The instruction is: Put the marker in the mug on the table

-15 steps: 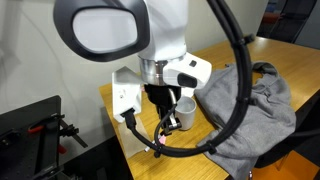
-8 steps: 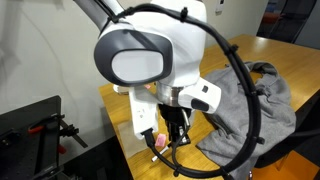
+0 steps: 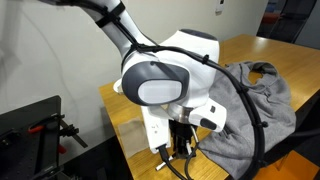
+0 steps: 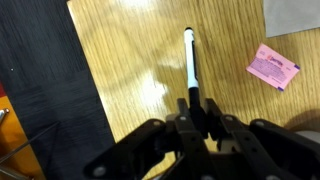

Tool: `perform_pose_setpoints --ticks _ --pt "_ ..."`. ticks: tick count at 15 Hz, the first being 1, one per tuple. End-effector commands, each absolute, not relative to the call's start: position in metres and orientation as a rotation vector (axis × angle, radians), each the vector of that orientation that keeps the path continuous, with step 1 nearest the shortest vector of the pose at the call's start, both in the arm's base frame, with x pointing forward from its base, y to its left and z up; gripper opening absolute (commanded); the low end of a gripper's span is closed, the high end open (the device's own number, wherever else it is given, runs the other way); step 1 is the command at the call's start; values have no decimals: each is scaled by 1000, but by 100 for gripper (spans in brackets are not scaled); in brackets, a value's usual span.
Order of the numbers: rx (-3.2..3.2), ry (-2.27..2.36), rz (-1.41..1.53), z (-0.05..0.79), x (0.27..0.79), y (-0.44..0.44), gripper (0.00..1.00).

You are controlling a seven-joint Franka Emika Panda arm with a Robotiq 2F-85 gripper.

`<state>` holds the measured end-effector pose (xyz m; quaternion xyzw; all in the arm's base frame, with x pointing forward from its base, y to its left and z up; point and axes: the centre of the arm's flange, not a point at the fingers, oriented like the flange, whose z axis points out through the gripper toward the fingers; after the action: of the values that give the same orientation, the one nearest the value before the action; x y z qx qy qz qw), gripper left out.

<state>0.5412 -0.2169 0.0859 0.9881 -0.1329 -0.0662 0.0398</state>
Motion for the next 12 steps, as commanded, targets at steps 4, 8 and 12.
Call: perform_pose_setpoints --ticks 4,8,12 --pt "3039 -448 -349 62 558 -224 48" --pt "3030 -434 -346 65 562 -220 66" --pt "3036 -411 -293 79 566 -211 95"
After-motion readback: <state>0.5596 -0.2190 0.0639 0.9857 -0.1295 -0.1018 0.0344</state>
